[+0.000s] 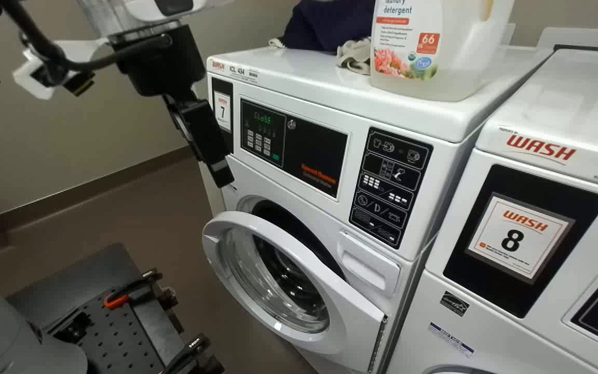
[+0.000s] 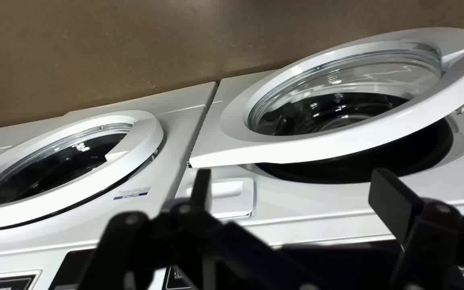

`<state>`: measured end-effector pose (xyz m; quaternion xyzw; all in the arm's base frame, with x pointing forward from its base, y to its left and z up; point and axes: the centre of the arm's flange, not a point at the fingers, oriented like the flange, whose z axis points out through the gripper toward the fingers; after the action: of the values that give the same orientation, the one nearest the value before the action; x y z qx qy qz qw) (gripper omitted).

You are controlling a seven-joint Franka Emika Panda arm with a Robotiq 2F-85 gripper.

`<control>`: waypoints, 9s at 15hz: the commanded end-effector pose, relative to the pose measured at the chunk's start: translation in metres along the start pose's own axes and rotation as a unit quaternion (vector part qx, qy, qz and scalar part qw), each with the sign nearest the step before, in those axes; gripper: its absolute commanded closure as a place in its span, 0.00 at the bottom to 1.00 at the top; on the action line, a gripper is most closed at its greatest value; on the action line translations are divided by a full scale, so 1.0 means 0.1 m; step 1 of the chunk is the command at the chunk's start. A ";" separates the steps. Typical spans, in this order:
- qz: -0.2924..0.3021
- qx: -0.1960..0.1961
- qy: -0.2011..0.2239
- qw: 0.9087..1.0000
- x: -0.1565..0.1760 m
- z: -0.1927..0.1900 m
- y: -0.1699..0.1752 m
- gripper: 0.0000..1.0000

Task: Press a button on the washing machine

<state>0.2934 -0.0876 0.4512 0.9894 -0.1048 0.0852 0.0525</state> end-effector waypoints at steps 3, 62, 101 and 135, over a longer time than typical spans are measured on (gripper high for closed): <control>0.000 0.000 -0.003 1.000 0.00 0.02 0.00 0.00; -0.679 -0.065 0.180 0.709 0.19 0.70 -2.53 0.99; -0.818 -0.224 0.158 0.506 0.13 1.26 -3.00 1.00; -0.848 -0.279 0.177 0.415 0.47 1.73 -2.98 1.00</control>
<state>0.4129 0.1707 0.2686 0.4649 0.7870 0.1253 0.3858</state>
